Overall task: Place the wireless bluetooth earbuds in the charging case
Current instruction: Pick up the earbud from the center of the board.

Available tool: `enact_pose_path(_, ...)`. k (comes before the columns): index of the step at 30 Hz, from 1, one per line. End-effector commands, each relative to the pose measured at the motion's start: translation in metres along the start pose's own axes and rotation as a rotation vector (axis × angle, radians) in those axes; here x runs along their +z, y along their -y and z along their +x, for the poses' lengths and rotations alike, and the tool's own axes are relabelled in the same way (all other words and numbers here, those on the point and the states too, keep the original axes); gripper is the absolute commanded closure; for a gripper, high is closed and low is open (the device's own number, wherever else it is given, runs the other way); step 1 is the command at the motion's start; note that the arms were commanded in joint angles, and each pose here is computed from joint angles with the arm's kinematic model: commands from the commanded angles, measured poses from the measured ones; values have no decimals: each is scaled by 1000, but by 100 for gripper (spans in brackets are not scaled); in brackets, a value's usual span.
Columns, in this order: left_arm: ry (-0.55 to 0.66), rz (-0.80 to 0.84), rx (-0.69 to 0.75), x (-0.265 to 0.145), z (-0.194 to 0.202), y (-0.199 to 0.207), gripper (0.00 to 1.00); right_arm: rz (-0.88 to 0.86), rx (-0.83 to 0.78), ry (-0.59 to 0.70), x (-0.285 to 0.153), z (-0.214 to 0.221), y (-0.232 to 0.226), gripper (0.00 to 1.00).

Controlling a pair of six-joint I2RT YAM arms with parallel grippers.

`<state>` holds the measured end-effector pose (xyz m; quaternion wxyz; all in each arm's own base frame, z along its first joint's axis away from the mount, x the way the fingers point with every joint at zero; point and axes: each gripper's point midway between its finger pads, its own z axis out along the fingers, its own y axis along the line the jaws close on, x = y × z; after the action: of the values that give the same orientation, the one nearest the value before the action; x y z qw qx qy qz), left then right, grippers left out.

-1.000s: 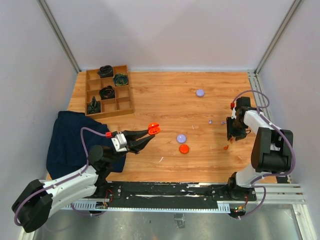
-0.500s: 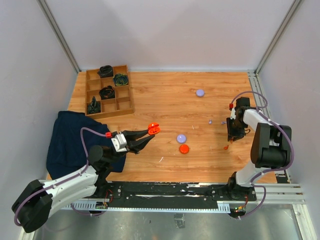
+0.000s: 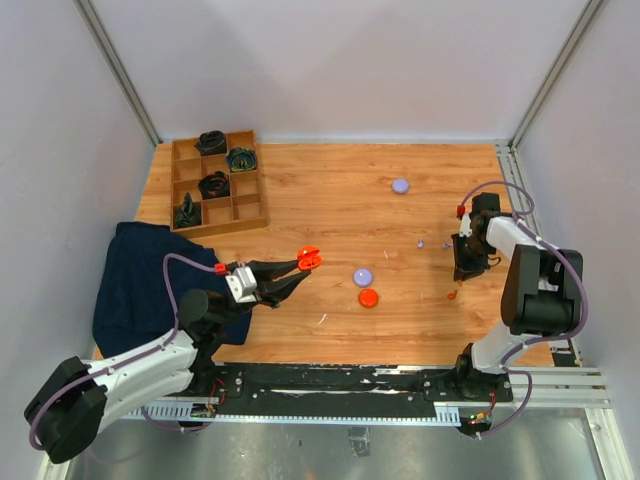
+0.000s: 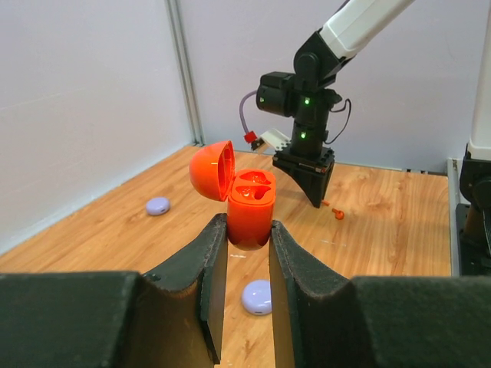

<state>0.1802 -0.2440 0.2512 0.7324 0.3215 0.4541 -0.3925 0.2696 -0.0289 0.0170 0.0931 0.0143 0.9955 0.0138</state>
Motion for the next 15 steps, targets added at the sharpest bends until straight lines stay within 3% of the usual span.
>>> enact_pose_path(1, 22, 2, 20, 5, -8, -1, 100, -57, 31, 79, -14, -9, -10, 80)
enact_pose_path(15, 80, -94, 6, 5, -11, -17, 100, -262, 10, 413, -87, -36, -85, 80)
